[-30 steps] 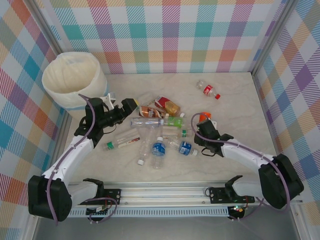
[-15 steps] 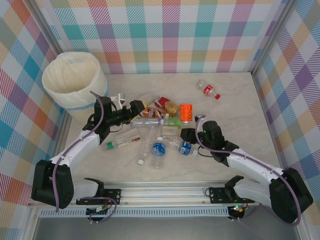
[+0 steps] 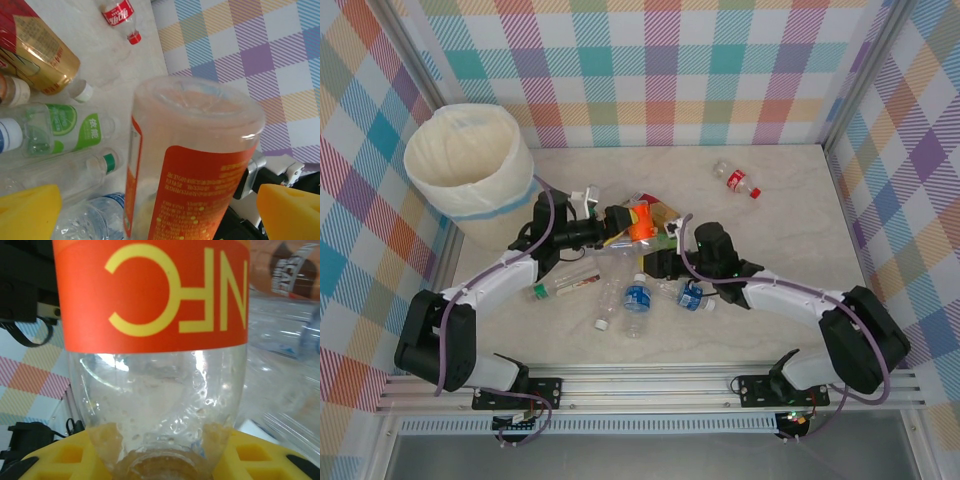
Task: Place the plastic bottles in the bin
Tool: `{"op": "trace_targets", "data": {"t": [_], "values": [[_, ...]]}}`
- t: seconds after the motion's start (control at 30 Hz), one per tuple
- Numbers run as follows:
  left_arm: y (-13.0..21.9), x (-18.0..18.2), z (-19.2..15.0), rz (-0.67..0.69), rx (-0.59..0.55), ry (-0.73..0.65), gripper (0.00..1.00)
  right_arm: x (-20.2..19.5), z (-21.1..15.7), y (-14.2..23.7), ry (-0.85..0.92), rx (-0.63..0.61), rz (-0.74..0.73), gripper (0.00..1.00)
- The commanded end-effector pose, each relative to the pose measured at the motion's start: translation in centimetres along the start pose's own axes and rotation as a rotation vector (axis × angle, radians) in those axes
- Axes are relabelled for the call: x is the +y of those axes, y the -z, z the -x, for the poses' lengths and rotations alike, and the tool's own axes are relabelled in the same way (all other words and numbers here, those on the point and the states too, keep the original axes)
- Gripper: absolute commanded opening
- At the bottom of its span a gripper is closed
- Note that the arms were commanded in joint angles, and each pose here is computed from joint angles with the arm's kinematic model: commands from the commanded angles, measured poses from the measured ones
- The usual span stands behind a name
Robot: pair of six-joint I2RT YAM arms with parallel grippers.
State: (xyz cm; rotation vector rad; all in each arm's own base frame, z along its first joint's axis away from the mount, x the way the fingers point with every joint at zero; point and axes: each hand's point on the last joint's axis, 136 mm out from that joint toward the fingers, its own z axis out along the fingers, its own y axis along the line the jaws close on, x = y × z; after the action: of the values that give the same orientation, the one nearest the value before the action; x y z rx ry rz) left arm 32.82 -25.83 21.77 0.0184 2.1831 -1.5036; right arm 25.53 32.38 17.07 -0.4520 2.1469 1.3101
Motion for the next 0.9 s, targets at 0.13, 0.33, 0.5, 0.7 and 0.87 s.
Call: {"op": "trace_targets", "data": {"t": [0.13,0.33,0.5,0.7,0.87], "values": [[-0.4,-1.9,0.5,-0.036,-0.012,-0.073,1.0,3.6,0.5,-1.0,0.044,0.039,0.144,0.0],[0.1,-1.5,0.7,-0.005,-0.052,-0.075,0.82,4.3,0.4,-1.0,0.047,0.07,0.172,0.0],[-0.2,-1.4,0.5,-0.014,-0.028,-0.073,0.64,5.1,-0.2,-1.4,0.037,0.145,0.218,0.03],[-0.3,-1.3,0.5,-0.006,-0.026,-0.084,0.52,5.0,0.1,-1.4,0.041,0.148,0.197,0.15],[-0.1,-0.7,0.7,0.026,-0.05,-0.086,0.48,4.2,0.5,-1.1,0.044,0.117,0.132,0.42]]}}
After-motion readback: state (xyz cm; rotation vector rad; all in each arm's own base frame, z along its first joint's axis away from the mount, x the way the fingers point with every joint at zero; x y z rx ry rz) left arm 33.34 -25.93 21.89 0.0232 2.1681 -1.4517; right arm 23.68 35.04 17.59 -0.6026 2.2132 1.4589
